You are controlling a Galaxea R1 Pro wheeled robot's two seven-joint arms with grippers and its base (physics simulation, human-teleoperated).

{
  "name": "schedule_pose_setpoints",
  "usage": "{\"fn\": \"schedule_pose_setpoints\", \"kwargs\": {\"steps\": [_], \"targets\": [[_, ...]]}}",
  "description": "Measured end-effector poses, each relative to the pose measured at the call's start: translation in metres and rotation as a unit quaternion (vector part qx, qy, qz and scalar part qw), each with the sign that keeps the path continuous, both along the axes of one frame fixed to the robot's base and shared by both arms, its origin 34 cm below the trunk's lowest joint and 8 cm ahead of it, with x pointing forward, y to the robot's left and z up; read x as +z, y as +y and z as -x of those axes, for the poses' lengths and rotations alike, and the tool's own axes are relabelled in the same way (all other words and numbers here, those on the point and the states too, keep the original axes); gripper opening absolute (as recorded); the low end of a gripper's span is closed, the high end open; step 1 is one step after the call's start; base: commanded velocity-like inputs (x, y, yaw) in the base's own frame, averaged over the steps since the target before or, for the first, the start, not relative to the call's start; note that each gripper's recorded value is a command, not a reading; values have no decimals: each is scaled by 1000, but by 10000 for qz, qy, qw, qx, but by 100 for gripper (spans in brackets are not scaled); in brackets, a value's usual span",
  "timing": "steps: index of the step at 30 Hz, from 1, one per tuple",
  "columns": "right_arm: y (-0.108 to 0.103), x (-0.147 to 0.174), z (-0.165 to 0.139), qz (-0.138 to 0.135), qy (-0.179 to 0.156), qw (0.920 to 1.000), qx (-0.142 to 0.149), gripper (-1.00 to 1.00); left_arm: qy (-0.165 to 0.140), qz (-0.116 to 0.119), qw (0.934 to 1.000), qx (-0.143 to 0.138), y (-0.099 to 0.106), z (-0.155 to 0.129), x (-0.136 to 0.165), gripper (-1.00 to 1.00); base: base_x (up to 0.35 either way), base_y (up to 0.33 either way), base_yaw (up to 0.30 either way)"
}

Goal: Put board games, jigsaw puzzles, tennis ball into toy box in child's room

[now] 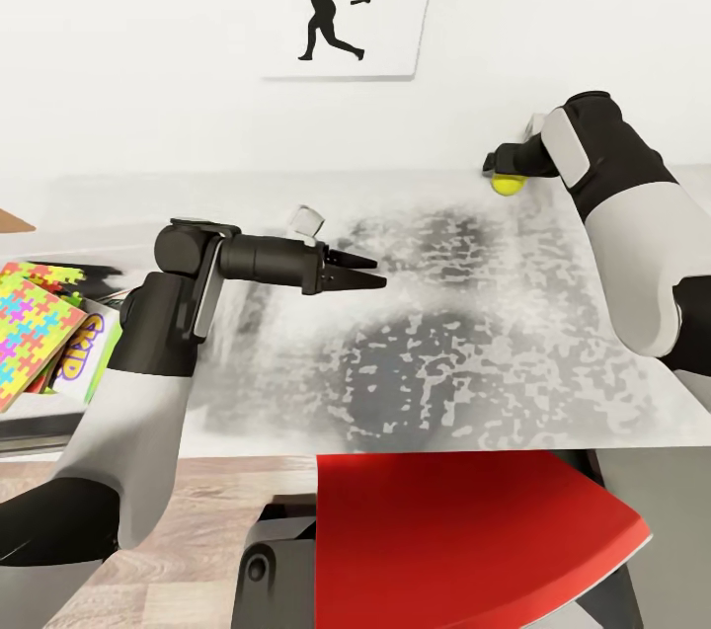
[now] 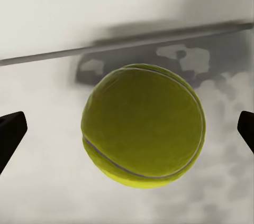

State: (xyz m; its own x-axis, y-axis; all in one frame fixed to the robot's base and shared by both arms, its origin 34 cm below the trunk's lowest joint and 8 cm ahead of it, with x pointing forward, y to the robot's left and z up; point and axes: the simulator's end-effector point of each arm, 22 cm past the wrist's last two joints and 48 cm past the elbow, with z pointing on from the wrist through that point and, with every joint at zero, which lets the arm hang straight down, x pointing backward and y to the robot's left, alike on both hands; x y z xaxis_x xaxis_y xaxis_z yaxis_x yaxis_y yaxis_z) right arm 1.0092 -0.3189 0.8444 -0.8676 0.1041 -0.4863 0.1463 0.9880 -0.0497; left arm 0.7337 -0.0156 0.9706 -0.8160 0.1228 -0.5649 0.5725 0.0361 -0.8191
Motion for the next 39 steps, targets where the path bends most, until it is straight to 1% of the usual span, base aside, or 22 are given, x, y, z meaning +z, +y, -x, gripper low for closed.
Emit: {"fn": "schedule_pose_setpoints", "kwargs": {"steps": [8,22,39], "targets": [[0,-1,0,2,7,10000,-1,100,6,-6,10000,-8,0,0,-1,100,0,0,0],[0,-15,3,-5,80,10000,0,100,83,-9,10000,-15,-1,1,-11,100,0,0,0],[-1,-17,3,-13,95,10000,-2,100,91,-15,10000,-15,0,1,-12,100,0,0,0]]}}
